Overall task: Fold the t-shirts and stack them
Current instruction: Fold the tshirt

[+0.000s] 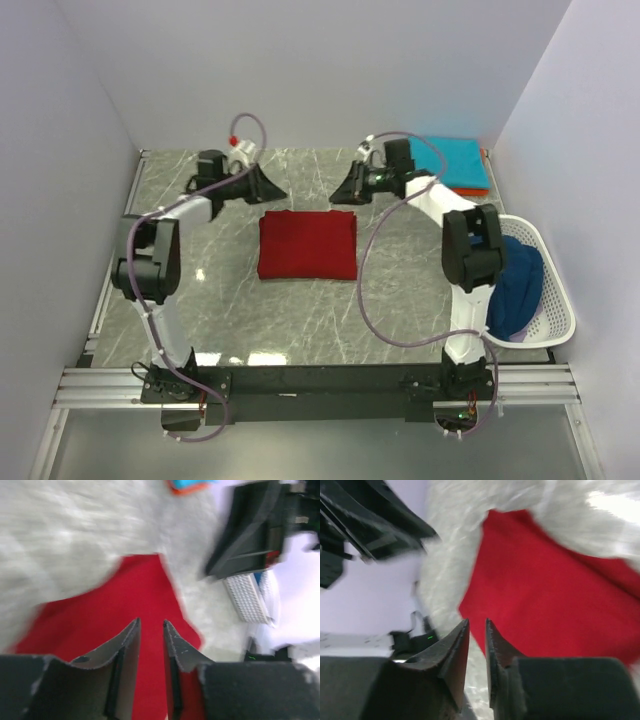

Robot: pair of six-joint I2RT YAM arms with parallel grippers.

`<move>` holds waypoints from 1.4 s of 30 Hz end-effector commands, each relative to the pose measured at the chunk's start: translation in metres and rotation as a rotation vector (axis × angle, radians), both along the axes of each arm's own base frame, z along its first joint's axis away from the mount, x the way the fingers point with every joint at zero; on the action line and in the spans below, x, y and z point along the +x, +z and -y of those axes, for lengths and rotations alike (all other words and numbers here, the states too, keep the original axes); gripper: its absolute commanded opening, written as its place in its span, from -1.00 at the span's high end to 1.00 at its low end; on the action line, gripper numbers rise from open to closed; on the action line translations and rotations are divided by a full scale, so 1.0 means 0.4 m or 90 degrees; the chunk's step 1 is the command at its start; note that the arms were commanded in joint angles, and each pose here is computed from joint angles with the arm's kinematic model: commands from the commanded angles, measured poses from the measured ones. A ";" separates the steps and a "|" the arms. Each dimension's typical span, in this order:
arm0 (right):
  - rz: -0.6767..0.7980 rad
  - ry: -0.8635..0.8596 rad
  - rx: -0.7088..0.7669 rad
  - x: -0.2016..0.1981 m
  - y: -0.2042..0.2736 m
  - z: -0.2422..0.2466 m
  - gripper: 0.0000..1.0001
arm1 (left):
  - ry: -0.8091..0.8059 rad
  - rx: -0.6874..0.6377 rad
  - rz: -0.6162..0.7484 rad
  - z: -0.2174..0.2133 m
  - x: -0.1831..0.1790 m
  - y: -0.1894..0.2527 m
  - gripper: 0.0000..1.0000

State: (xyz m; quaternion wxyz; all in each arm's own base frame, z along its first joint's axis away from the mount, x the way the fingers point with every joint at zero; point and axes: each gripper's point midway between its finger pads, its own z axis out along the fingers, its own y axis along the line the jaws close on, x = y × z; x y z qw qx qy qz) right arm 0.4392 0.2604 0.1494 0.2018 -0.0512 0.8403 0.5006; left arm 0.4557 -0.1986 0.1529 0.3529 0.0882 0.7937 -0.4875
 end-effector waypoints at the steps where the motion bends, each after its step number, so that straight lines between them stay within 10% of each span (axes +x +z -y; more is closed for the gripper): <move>1: -0.079 0.047 0.088 -0.018 -0.050 -0.090 0.53 | -0.036 -0.084 -0.072 0.099 -0.020 -0.032 0.42; 11: -0.132 -0.053 -0.022 0.138 -0.303 0.035 0.62 | 0.065 -0.121 -0.276 -0.001 0.082 -0.313 0.51; 18: -0.098 -0.073 -0.069 0.153 -0.249 0.104 0.53 | 0.113 -0.107 -0.237 -0.130 0.107 -0.266 0.47; 25: -0.020 -0.037 0.027 0.042 -0.005 0.063 -0.26 | 0.033 -0.087 -0.072 -0.117 0.015 -0.017 0.00; 30: -0.065 0.026 0.105 -0.093 0.064 -0.032 -0.71 | -0.048 -0.093 -0.066 -0.004 -0.135 0.023 -0.99; 42: -0.123 0.016 0.125 -0.035 -0.145 -0.132 -0.81 | -0.032 -0.244 -0.193 0.083 -0.090 -0.094 -0.99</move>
